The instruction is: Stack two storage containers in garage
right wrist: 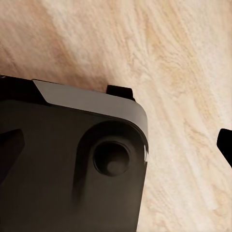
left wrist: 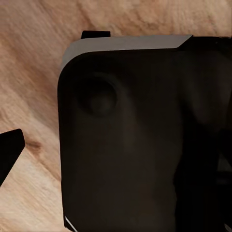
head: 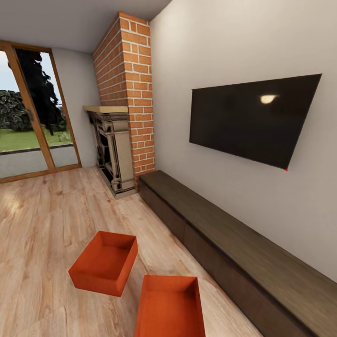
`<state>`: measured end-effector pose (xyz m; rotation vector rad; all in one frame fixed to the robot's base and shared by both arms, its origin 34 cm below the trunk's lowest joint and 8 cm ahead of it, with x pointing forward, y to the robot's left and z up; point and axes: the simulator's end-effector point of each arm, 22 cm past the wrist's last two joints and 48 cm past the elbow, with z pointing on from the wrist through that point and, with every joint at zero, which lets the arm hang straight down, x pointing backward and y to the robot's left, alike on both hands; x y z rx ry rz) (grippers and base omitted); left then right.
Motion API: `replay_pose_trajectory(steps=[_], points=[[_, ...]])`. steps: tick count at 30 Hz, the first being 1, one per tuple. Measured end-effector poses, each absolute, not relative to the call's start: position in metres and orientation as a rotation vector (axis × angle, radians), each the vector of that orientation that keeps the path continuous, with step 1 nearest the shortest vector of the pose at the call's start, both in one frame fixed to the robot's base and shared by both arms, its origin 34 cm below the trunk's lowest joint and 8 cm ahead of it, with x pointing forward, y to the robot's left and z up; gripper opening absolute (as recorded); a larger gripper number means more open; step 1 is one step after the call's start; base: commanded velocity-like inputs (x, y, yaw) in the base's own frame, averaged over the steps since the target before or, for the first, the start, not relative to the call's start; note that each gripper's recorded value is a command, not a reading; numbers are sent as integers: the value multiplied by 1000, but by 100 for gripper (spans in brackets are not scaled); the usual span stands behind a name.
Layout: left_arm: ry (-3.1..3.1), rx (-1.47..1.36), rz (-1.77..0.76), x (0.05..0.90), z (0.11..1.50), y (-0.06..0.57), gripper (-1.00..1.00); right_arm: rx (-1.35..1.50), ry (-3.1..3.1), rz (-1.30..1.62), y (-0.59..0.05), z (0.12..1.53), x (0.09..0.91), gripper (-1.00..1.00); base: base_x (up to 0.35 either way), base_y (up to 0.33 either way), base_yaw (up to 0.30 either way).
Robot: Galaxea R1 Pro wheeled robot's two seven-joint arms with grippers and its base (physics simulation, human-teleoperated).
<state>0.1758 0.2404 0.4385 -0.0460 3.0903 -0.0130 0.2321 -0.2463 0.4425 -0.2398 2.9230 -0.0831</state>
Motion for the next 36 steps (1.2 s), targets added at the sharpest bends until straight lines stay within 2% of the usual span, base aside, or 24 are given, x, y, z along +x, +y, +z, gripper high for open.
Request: replay_pose_trajectory(steps=[4,14,36], points=[[3091,-47,-13,175,439,240,100,-240,2922,-82,-246,443,232,100,68,4,0],[3090,-47,-11,176,439,241,100,-240,2922,-82,-246,443,232,100,256,0,0],[3090,-46,-13,176,439,240,100,-255,2918,-81,-246,443,233,100,9,0,0]])
